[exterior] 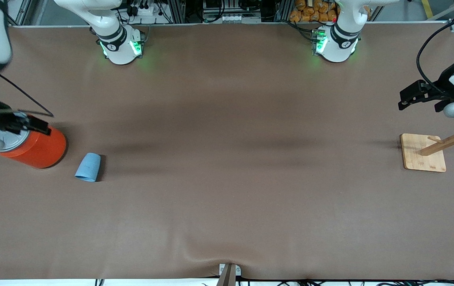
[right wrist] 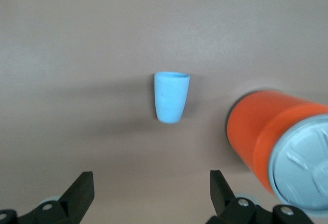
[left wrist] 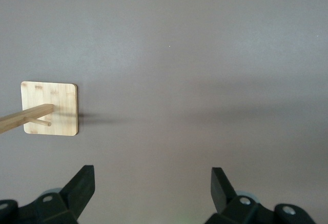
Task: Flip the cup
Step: 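Reach the right gripper to the blue cup and grasp it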
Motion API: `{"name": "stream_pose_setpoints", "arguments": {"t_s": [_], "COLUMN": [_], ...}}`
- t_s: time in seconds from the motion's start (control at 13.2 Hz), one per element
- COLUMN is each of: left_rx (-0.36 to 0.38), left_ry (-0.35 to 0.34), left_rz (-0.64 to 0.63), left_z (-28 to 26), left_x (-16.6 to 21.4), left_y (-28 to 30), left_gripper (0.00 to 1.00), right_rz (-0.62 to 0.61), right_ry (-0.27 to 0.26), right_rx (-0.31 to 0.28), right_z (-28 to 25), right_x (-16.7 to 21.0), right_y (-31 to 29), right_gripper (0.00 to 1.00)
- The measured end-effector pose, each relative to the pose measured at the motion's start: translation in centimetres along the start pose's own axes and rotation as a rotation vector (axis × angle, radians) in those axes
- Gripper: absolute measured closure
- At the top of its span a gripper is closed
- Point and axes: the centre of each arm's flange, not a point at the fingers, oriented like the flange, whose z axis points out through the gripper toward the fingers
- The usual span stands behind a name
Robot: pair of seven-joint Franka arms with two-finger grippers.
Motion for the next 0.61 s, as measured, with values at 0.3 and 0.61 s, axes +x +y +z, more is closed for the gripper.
{"name": "stream_pose_setpoints", "arguments": {"t_s": [0.3, 0.61], "left_rx": [0.0, 0.0], "left_ry": [-0.01, -0.012], "left_rz": [-0.002, -0.002], "left_z": [0.1, 0.1], "left_x": [-0.1, -0.1], "left_y": [-0.2, -0.2], "left_gripper": [0.0, 0.0], "right_rz": [-0.005, -0.016], "right_ry": [0.016, 0.081], "right_rx": [-0.011, -0.021], "right_z": [8.0, 18.2], "right_x": [3.6, 3.3], "right_y": [0.0, -0.4], "right_gripper": [0.0, 0.0]}}
